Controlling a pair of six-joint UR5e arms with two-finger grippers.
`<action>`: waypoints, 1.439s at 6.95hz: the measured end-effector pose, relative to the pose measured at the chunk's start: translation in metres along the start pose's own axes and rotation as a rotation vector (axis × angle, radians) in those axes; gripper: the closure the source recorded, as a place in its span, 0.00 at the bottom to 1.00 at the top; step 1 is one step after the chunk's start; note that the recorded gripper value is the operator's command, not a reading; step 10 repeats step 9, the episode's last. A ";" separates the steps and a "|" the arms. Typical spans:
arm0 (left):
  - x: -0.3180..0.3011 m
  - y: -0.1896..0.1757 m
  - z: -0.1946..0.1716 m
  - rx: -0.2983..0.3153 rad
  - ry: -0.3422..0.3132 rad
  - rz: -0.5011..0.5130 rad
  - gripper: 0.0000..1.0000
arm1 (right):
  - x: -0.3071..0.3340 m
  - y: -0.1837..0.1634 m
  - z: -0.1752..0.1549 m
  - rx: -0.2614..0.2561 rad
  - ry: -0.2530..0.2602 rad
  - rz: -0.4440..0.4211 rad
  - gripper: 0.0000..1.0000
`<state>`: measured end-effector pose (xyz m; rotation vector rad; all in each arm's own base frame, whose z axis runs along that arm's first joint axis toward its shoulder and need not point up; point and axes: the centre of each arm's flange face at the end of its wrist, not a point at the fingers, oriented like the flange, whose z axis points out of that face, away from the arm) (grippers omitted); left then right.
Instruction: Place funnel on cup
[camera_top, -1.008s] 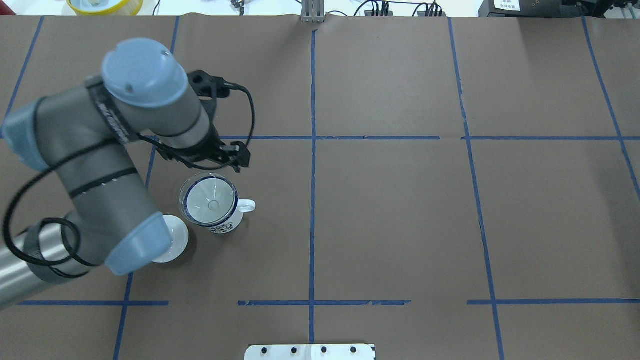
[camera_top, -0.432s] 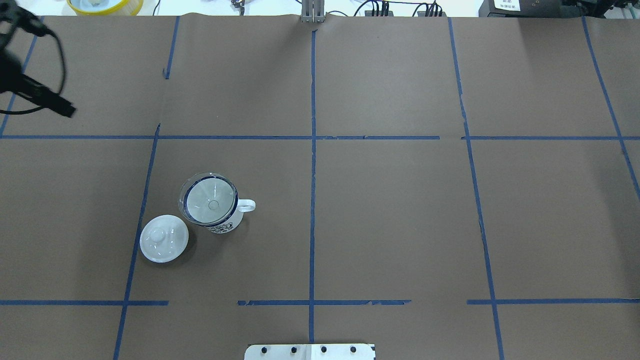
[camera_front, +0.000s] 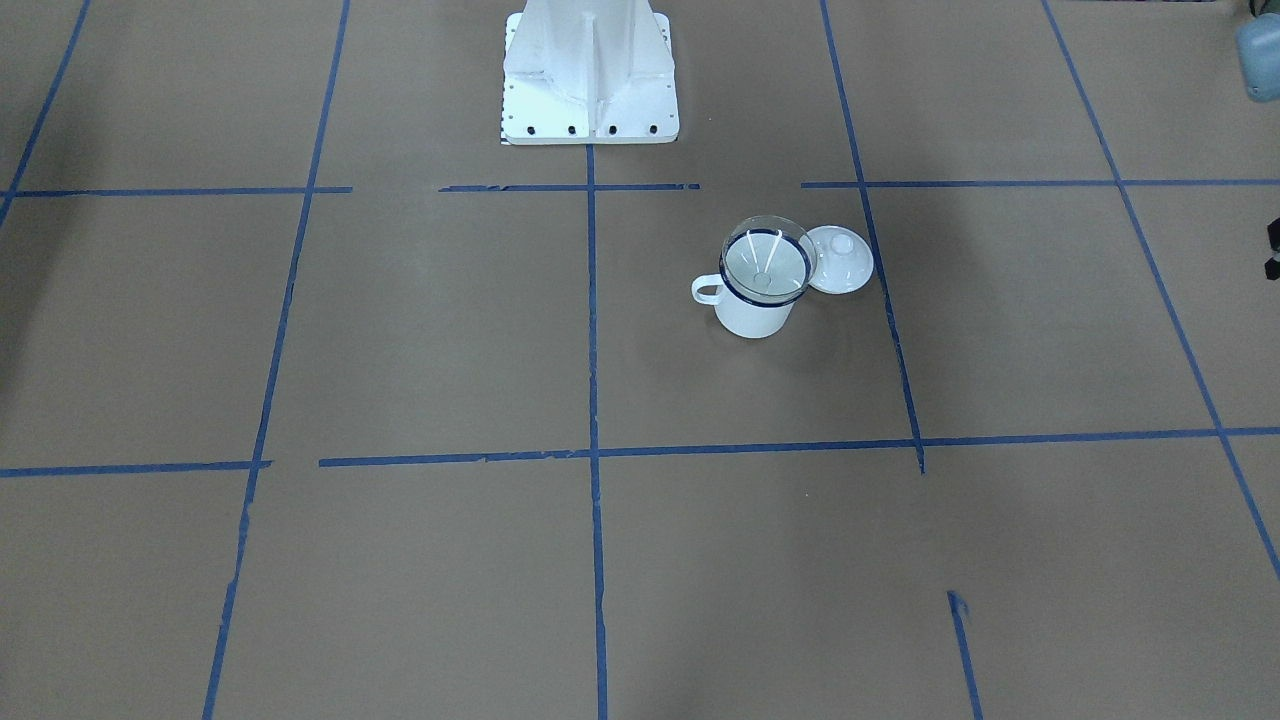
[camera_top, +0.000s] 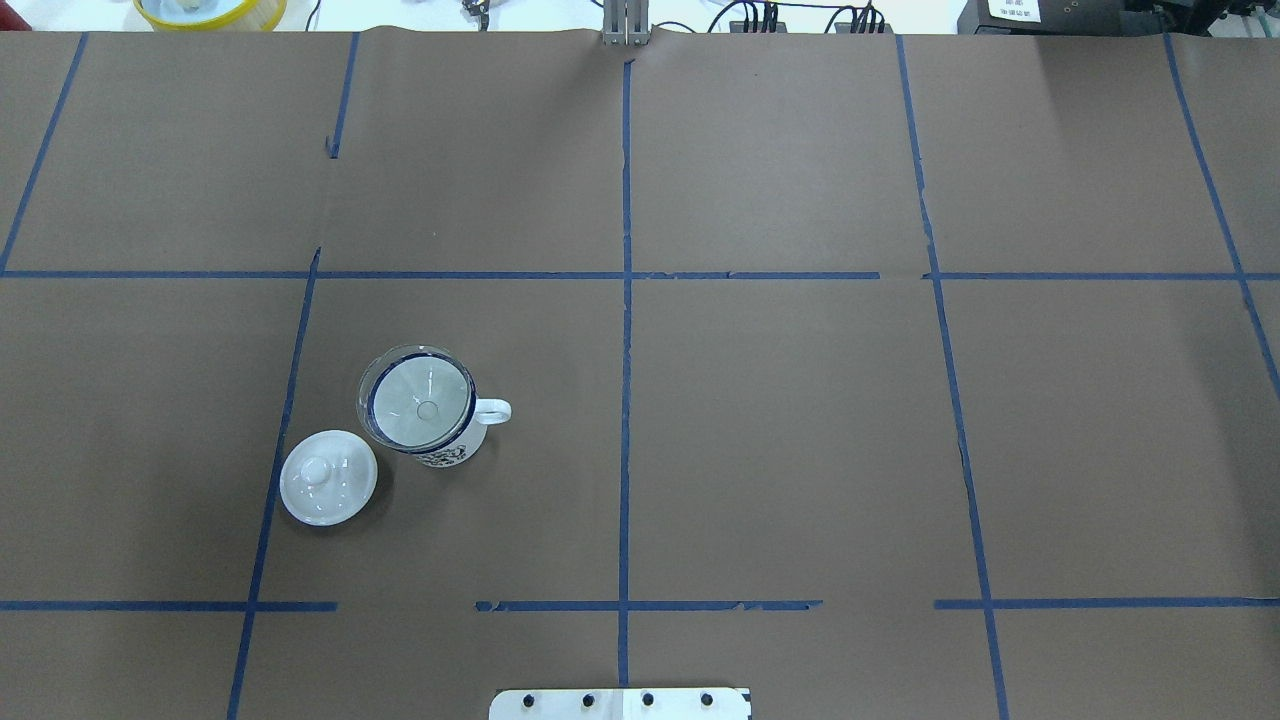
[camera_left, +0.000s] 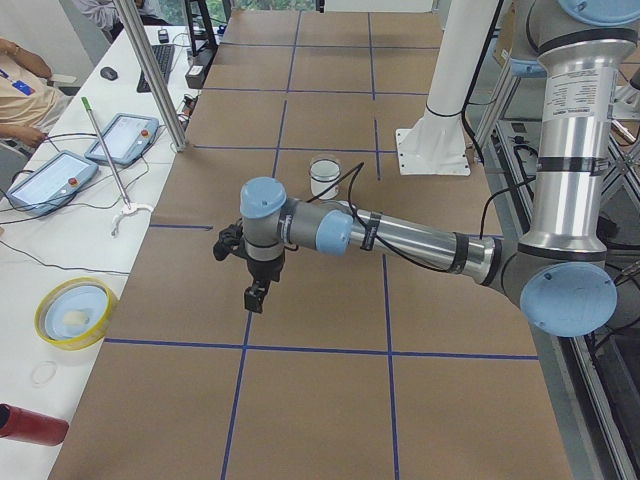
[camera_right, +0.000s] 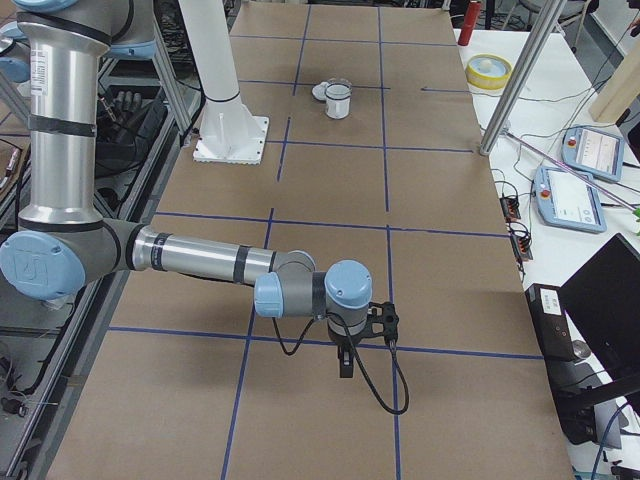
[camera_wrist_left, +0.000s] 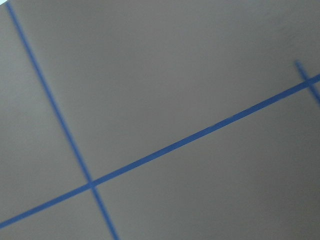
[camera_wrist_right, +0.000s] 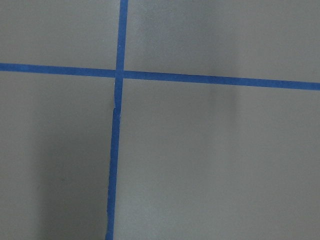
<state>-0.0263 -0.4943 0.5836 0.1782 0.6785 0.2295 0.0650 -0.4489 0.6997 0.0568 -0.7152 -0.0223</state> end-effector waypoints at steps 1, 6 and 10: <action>-0.026 0.032 0.007 -0.017 0.035 -0.032 0.00 | 0.000 0.000 0.000 0.000 0.000 0.000 0.00; -0.048 0.063 0.007 -0.025 0.056 -0.052 0.00 | 0.000 0.000 0.000 0.000 0.000 0.000 0.00; -0.048 0.063 0.007 -0.024 0.047 -0.049 0.00 | 0.000 0.000 0.000 0.000 0.000 0.000 0.00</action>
